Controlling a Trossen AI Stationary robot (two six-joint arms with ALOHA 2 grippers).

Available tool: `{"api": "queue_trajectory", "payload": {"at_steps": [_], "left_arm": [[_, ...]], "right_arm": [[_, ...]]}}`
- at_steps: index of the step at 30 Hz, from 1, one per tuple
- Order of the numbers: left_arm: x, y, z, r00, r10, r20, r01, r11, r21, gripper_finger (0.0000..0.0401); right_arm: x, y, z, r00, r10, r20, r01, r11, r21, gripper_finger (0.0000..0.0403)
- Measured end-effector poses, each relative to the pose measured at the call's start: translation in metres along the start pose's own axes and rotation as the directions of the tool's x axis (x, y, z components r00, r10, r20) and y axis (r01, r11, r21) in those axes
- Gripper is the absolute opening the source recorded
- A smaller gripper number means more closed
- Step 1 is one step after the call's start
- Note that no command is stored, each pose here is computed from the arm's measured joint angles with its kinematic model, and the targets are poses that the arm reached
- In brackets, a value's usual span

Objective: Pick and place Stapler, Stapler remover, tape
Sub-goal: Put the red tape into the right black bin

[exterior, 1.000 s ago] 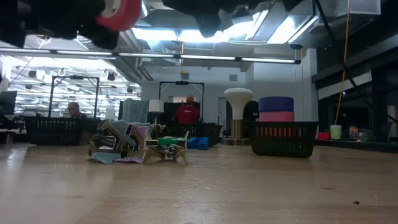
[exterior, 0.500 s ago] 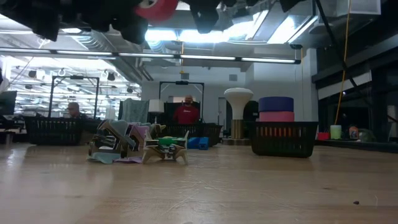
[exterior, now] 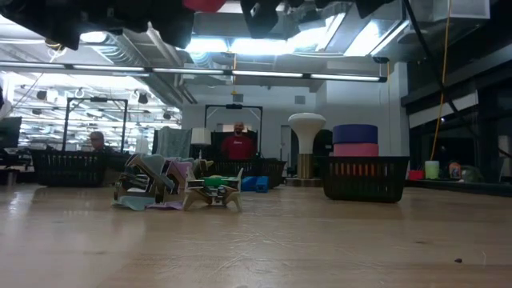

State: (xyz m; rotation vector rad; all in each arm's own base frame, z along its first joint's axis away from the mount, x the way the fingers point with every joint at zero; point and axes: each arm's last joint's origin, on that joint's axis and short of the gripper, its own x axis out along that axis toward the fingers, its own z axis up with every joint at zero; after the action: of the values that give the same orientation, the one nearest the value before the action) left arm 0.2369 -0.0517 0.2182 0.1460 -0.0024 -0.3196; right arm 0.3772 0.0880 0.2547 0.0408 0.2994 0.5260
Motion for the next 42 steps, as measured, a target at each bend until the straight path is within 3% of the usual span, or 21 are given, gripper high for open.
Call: {"api": "queue_trajectory", "payload": {"at_steps": [6, 9, 18, 29, 42], "left_arm": [[0.0, 0.002, -0.002, 0.996, 0.085, -0.03, -0.087, 0.996, -0.038, 0.0169], [-0.005, 0.002, -0.001, 0.994, 0.087, -0.07, -0.091, 0.994, -0.053, 0.0187], [-0.044, 0.006, 0.018, 0.95, 0.26, -0.174, -0.269, 0.963, -0.028, 0.0209], [-0.091, 0.01, 0.02, 0.87, 0.388, -0.305, -0.41, 0.912, -0.01, 0.0209], [-0.105, 0.025, -0.01, 0.796, 0.485, -0.361, -0.535, 0.843, -0.047, 0.021]], "right_arm": [[0.0, 0.0, -0.003, 1.0, 0.002, -0.026, -0.002, 1.0, 0.009, 0.0038], [-0.002, -0.002, -0.005, 0.998, 0.0, -0.059, 0.004, 0.998, 0.066, 0.0038], [-0.015, -0.002, -0.004, 0.98, -0.012, -0.196, 0.045, 0.985, 0.166, 0.0038], [-0.031, 0.0, 0.026, 0.884, -0.098, -0.457, 0.217, 0.952, 0.216, 0.0039], [-0.071, -0.009, 0.046, 0.689, -0.141, -0.711, 0.442, 0.859, 0.258, 0.0039]]}}
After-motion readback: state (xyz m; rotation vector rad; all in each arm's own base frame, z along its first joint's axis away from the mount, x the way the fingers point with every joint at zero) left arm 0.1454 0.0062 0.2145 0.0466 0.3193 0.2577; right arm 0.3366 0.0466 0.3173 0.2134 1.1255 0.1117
